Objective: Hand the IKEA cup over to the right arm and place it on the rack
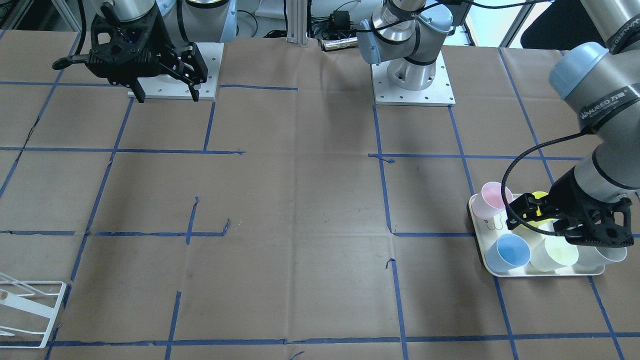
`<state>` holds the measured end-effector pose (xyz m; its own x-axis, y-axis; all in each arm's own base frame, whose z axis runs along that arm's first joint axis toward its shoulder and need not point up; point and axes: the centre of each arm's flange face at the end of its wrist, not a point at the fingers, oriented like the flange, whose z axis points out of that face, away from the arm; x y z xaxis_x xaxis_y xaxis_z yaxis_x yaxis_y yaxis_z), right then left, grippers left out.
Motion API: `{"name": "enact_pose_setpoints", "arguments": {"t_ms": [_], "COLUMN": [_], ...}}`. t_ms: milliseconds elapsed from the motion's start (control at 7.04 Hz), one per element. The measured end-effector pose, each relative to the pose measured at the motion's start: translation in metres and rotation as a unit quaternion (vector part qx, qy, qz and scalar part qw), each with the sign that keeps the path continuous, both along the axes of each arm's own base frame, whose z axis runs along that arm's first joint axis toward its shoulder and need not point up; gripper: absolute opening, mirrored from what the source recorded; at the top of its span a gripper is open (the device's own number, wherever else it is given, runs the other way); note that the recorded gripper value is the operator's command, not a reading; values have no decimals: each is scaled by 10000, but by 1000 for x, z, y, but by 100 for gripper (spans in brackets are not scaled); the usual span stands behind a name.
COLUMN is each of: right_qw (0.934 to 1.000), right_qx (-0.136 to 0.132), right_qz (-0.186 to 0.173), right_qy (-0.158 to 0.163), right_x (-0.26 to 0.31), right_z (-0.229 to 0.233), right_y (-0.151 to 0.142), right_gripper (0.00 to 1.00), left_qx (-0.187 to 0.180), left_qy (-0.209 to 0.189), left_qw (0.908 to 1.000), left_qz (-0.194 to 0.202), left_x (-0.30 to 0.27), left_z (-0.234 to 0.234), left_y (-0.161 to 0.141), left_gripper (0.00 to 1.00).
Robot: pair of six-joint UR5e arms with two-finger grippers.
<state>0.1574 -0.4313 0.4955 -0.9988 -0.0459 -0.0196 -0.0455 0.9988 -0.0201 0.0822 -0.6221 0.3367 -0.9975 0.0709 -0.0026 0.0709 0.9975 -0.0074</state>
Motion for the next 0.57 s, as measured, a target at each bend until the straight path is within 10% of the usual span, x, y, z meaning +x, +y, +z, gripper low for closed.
{"name": "enact_pose_setpoints", "arguments": {"t_ms": [568], "right_qw": [10000], "right_qx": [-25], "right_qz": [2], "right_qy": [-3], "right_x": [0], "right_z": [2], "right_y": [0], "right_gripper": [100], "left_qx": [-87], "left_qy": [6], "left_qw": [9999], "left_qz": [90], "left_x": [0], "left_z": [-75], "left_y": [-3], "left_gripper": [99]}}
